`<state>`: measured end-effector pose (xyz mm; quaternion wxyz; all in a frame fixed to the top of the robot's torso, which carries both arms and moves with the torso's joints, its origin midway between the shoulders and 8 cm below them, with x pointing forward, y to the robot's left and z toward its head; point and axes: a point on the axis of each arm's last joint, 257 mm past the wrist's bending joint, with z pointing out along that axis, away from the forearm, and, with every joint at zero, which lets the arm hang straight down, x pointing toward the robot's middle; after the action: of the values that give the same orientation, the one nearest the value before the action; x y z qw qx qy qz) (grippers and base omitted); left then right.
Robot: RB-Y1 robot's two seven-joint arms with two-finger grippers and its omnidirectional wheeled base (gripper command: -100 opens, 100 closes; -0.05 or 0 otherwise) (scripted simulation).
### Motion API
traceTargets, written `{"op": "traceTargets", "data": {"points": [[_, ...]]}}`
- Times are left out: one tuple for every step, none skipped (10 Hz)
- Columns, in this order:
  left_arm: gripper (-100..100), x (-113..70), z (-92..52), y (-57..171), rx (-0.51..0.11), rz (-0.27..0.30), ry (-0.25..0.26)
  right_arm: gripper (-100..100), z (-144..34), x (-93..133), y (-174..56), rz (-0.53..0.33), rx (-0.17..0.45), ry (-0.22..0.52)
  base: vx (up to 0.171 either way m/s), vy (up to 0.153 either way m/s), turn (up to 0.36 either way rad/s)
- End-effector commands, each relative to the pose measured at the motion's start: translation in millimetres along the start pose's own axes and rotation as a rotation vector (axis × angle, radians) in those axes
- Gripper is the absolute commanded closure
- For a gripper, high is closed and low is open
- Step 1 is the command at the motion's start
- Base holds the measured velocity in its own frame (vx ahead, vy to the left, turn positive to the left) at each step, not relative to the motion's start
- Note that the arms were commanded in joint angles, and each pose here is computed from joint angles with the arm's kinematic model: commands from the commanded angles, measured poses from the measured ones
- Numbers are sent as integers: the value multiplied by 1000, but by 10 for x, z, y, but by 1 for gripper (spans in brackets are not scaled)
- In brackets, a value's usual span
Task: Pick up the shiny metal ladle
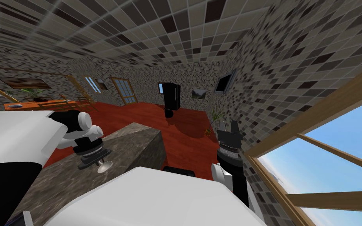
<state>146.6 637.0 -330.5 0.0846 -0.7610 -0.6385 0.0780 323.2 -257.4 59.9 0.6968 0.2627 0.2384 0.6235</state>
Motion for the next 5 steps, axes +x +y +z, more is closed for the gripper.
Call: {"op": "traceTargets", "data": {"points": [[100, 18, -11, -73, -1, 15, 3, 0, 0, 0, 0, 0, 0, 0, 117, -29, 98], [100, 22, -19, -119, -2, 24, 3, 0, 0, 0, 0, 0, 0, 0, 94, -36, 86], [100, 25, -25, -164, -3, 33, 4, 0, 0, 0, 0, 0, 0, 0, 88, -33, 80], [100, 33, -18, -137, -3, 25, 3, 0, 0, 0, 0, 0, 0, 0, 39, -15, 25], [0, 35, -16, -145, -2, 27, 4, 0, 0, 0, 0, 0, 0, 0, 7, -3, -3]]}}
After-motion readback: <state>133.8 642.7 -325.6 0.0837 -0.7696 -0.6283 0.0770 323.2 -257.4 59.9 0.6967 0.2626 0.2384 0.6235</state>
